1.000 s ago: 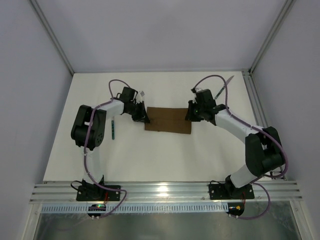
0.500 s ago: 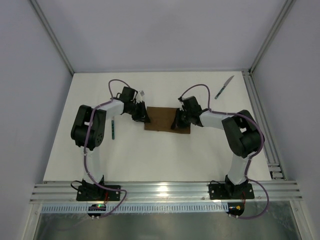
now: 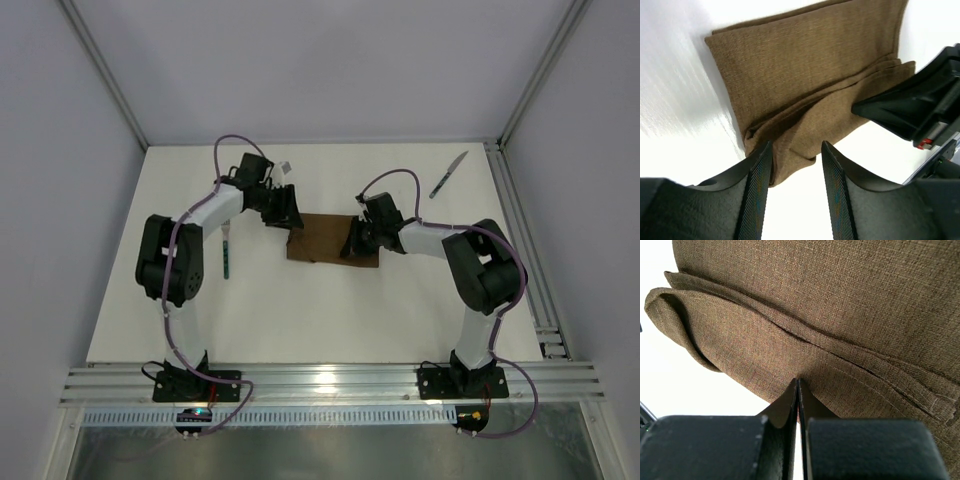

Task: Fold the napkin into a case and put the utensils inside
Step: Fold the 2/3-rectangle-folded napkin at the center of the board.

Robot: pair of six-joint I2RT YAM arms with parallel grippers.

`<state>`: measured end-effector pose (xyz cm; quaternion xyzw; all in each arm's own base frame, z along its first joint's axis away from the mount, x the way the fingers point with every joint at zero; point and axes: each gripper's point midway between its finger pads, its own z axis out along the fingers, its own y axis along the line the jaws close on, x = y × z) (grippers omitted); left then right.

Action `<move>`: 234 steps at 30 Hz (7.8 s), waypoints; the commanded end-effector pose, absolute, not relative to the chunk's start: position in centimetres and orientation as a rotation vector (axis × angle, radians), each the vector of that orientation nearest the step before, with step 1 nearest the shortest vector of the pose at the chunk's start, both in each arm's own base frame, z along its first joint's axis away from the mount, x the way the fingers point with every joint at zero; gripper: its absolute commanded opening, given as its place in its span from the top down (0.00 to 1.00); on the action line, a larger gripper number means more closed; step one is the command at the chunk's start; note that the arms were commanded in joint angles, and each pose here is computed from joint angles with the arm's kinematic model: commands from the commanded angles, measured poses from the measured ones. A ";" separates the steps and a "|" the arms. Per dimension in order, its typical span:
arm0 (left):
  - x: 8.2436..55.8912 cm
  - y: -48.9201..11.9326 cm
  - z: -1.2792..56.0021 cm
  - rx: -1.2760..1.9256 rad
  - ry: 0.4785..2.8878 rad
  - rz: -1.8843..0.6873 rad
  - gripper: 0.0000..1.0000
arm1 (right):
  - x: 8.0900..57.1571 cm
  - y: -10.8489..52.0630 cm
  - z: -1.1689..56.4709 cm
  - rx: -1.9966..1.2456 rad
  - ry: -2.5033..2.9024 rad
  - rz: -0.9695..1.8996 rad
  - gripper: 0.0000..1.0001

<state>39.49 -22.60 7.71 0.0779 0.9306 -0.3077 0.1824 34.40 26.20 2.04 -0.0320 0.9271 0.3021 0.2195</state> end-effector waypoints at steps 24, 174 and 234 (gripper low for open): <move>39.3 -23.3 8.0 1.094 2.400 -0.405 0.75 | 33.8 25.6 0.3 -0.106 2.624 0.816 0.96; 37.6 -21.3 1.8 0.975 2.647 -0.584 0.92 | 46.5 17.3 29.4 -0.406 1.715 0.314 0.01; 37.1 -22.8 0.4 0.920 2.734 -0.723 1.00 | 42.1 25.4 6.5 -0.567 2.471 0.264 0.96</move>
